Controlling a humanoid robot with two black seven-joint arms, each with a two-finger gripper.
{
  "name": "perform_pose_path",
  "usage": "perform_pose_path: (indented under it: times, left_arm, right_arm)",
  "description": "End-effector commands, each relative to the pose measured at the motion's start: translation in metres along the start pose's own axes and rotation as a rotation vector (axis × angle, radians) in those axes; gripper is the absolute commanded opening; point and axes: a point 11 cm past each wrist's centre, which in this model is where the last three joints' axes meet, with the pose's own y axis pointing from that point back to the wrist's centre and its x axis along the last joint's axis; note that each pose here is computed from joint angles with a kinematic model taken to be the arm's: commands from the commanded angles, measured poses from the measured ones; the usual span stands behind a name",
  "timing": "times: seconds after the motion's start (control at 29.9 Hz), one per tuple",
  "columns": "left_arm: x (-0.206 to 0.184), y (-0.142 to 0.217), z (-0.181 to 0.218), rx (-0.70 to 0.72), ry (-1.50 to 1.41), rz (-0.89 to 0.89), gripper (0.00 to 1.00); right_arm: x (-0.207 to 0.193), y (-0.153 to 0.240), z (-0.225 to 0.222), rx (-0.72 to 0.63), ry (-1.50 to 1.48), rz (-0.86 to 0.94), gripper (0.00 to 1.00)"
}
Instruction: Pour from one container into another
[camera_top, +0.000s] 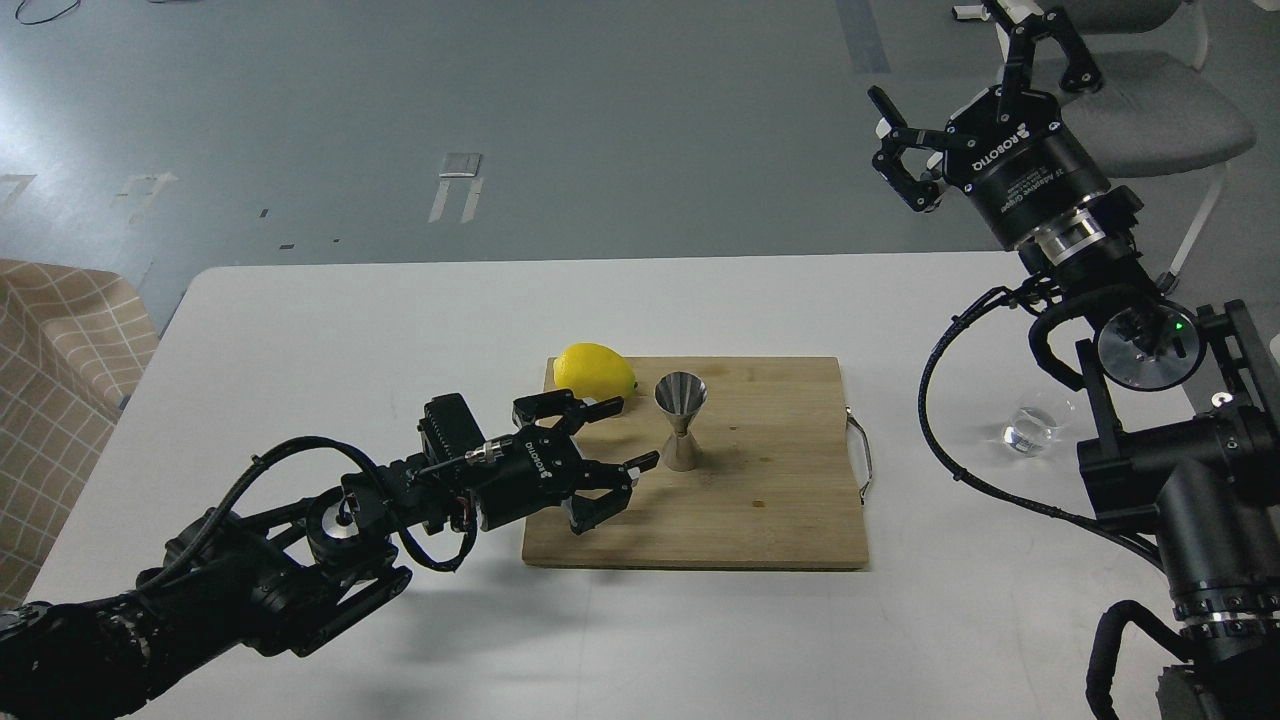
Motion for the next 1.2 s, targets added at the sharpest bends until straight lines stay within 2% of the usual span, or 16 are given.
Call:
perform_pose_path:
  times: [0.0,0.27,0.74,1.0,1.17]
  left_arm:
    - [0.000,0.007,-0.005,0.012,-0.011,0.001,0.74]
    - [0.002,0.020,-0.013,0.022,-0.034,0.003,0.74]
    - [-0.001,0.073,-0.051,0.115,-0.084,-0.068,0.74]
    - [0.015,0.110,-0.088,0.279,0.016,-0.007,0.74]
    - [0.035,0.127,-0.116,0.432,0.173,0.130,0.75]
  right_arm:
    - [0.000,0.000,0.000,-0.002,0.001,0.001,1.00]
    - [0.000,-0.001,0.000,0.000,0.002,-0.001,1.00]
    - [0.000,0.000,0.000,0.000,0.000,0.000,1.00]
    - [0.000,-0.001,0.000,0.000,0.000,-0.001,1.00]
    - [-0.001,-0.001,-0.001,0.001,0.001,-0.003,1.00]
